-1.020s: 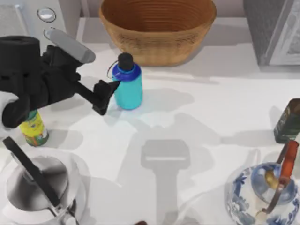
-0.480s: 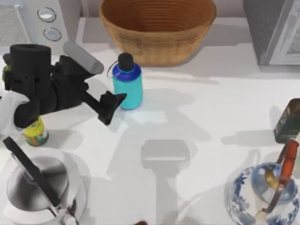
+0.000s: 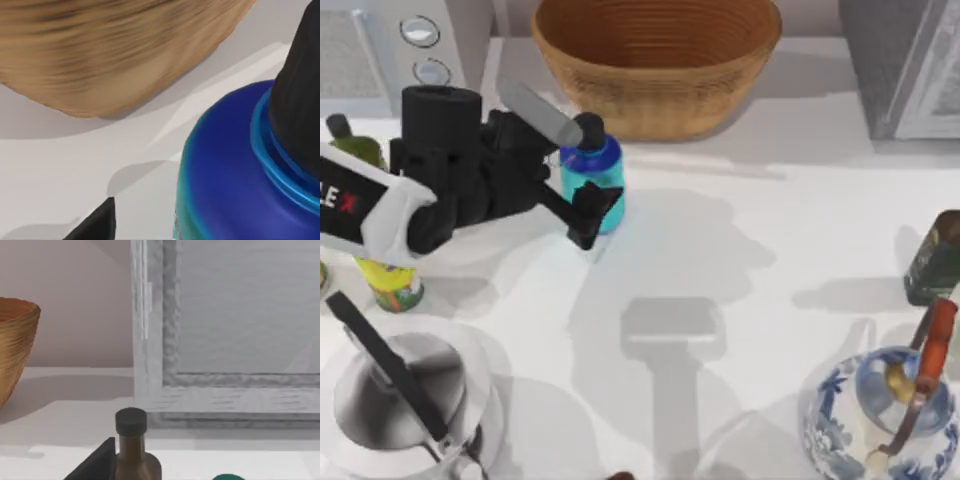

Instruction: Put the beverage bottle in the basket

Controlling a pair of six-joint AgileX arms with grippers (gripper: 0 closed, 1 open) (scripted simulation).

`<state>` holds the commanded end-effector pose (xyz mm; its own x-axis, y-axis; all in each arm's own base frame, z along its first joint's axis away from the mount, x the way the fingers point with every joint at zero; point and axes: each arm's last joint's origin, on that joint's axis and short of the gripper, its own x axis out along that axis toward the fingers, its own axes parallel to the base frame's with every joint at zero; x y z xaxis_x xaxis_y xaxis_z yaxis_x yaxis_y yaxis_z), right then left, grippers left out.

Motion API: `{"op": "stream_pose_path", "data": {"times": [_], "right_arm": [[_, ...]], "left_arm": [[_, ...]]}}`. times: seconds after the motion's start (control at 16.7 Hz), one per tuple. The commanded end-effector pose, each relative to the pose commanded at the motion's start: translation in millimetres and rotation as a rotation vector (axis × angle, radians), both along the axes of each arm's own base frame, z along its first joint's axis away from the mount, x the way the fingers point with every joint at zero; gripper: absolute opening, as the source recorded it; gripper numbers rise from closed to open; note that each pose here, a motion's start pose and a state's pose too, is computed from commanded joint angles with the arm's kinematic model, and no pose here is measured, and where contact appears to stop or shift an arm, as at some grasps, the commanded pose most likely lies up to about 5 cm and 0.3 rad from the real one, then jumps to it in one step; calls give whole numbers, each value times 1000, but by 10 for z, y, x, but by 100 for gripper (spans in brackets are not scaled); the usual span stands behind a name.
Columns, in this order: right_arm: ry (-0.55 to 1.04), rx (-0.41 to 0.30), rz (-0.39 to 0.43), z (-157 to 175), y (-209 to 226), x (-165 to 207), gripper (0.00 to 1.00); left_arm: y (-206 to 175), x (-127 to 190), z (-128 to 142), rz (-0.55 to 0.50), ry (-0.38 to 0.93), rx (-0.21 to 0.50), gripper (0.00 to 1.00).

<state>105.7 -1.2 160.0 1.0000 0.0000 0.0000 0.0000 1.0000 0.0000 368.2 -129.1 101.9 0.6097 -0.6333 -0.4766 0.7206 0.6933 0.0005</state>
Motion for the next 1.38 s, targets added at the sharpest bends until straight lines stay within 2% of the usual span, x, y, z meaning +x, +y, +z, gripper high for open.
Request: {"op": "stream_pose_path", "data": {"times": [0.18, 0.48, 1.26, 1.38], "right_arm": [[0, 0, 0, 0, 0, 0, 100], [0, 0, 0, 0, 0, 0, 100], [0, 0, 0, 0, 0, 0, 100], [0, 0, 0, 0, 0, 0, 100]], "left_arm": [[-117, 86, -106, 0, 2, 1, 100], [-139, 101, -113, -1, 1, 1, 100], [-139, 101, -113, -1, 1, 1, 2], [-139, 101, -113, -1, 1, 1, 0]]}}
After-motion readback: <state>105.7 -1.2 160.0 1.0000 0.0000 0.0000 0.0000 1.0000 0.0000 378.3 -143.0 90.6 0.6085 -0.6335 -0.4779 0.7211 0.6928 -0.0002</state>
